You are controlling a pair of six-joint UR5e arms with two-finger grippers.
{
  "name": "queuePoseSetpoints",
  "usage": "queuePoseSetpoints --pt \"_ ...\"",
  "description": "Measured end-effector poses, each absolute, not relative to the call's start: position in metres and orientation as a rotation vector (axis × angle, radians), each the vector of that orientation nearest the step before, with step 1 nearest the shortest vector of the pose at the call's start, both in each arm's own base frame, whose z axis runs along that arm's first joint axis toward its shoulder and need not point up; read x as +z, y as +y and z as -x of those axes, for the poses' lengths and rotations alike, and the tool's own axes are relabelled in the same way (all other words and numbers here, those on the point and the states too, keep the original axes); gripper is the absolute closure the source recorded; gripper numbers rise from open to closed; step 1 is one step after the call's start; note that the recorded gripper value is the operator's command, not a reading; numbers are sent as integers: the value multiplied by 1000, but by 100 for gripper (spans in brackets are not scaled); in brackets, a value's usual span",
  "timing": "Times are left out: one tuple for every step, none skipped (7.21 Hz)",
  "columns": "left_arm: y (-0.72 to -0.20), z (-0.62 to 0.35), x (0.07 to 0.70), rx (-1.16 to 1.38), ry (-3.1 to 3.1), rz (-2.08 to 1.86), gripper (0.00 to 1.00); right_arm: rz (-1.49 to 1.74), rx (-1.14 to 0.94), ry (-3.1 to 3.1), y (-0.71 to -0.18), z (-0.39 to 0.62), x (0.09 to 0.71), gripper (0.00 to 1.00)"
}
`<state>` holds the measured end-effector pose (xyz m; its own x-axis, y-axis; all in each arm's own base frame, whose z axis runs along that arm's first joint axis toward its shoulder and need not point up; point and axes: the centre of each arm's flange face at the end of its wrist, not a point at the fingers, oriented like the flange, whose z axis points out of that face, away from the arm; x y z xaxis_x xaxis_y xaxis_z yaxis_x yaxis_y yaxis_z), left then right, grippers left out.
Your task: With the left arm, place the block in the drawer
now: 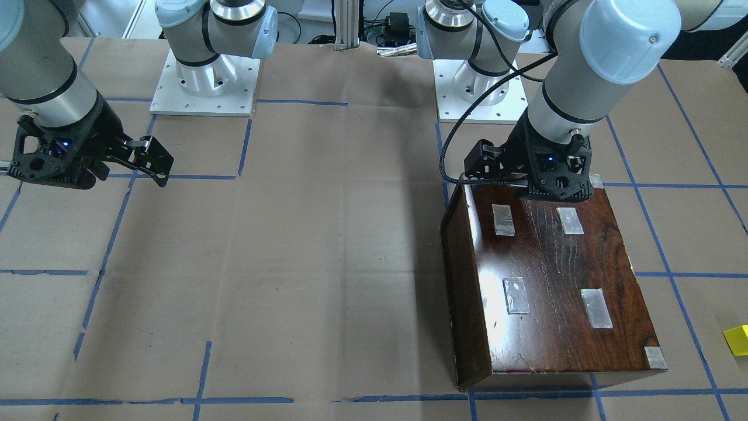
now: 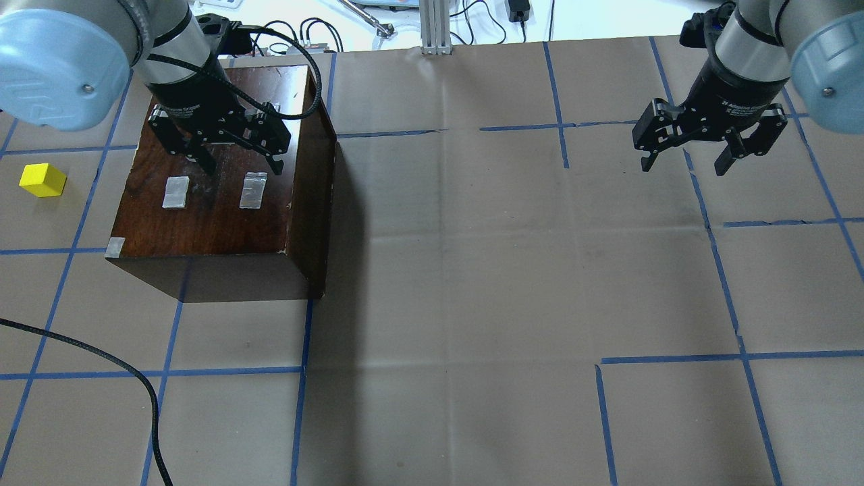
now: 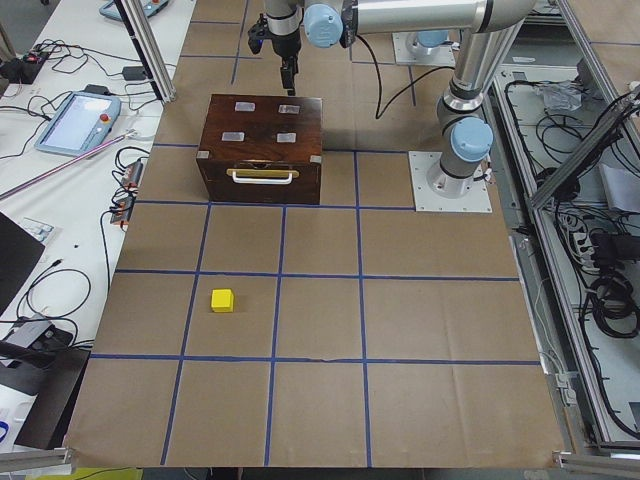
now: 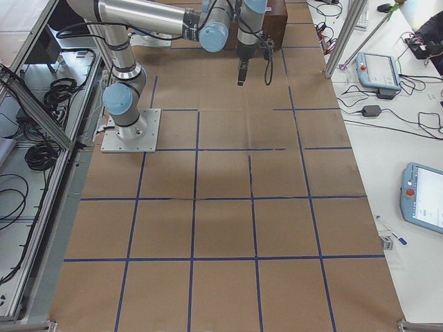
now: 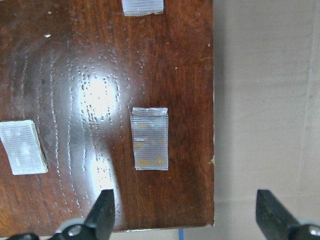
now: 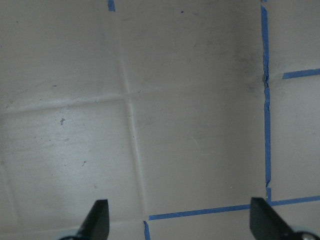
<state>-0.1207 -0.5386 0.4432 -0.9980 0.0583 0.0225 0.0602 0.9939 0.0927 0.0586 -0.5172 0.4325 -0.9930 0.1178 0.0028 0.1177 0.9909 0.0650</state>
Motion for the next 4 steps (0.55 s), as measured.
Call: queuePoseSetpoints --pt "-537 120 443 -148 -3117 94 1 -185 102 3133 -517 -59 433 0" --pt "-534 119 443 -149 -3117 98 1 -185 102 3133 -517 -59 433 0" --pt "-533 119 442 -150 -3117 100 1 -186 102 3133 -517 -59 433 0" --pt "-533 119 439 -154 -3116 100 1 -186 103 3133 -517 -59 432 0"
